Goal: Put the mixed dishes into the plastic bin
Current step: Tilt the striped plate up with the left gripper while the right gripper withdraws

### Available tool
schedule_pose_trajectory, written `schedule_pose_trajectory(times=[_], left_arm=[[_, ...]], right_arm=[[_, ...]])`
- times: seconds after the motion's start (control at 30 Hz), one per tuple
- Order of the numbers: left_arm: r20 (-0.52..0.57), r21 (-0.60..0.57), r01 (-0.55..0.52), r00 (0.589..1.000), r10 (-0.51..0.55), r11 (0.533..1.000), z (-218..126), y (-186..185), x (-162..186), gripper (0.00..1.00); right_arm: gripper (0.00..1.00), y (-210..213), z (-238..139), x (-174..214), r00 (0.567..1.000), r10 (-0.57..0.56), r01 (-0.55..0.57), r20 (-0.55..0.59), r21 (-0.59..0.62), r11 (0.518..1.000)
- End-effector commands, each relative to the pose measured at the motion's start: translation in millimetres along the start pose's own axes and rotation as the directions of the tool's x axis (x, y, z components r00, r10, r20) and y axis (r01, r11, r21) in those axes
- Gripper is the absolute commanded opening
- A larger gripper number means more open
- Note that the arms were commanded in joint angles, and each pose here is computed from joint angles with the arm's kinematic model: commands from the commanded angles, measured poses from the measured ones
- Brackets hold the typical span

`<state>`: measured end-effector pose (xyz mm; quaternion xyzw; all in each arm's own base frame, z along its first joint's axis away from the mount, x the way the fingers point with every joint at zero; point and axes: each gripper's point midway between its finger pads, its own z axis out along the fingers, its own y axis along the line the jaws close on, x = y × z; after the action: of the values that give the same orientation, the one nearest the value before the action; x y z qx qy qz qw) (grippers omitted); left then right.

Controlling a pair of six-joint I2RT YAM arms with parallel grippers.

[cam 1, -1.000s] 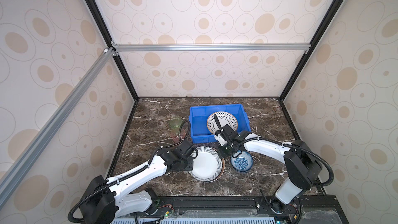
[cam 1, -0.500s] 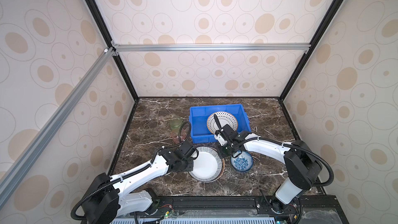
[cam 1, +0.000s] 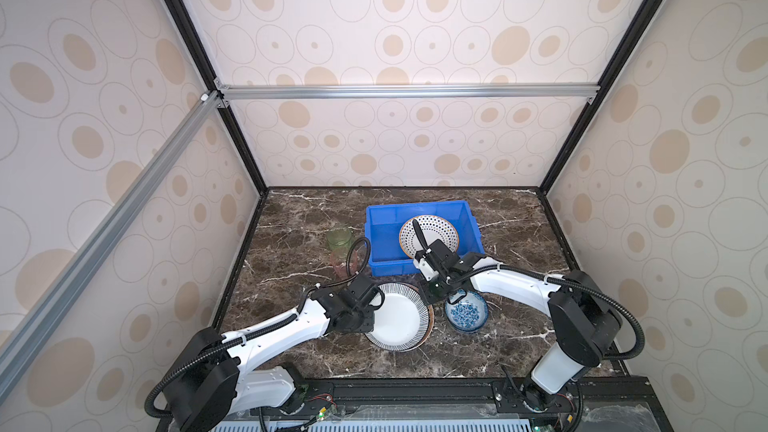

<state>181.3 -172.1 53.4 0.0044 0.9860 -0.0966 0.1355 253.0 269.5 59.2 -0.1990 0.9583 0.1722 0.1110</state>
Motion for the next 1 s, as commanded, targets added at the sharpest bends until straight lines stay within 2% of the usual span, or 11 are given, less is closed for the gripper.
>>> schedule_pose_trajectory(times=[0.0, 0.5, 0.97], left_arm=[[0.013, 0.007, 0.013, 1.0, -0.014, 1.0, 0, -3, -2, 0.25], [0.017, -0.016, 0.014, 1.0, -0.014, 1.0, 0, 1, -3, 0.06], [0.053, -0.022, -0.003, 0.999, 0.004, 1.0, -11, 2, -10, 0.0]], right_arm=[[0.05, -7, 7, 23, 0.997, 0.001, 0.002, -0.078, 0.033, 0.999], [0.05, -6, 5, 23, 0.997, 0.002, 0.0, -0.078, 0.029, 1.0], [0.1, -5, -12, 13, 1.0, -0.011, 0.012, -0.027, 0.047, 0.999]])
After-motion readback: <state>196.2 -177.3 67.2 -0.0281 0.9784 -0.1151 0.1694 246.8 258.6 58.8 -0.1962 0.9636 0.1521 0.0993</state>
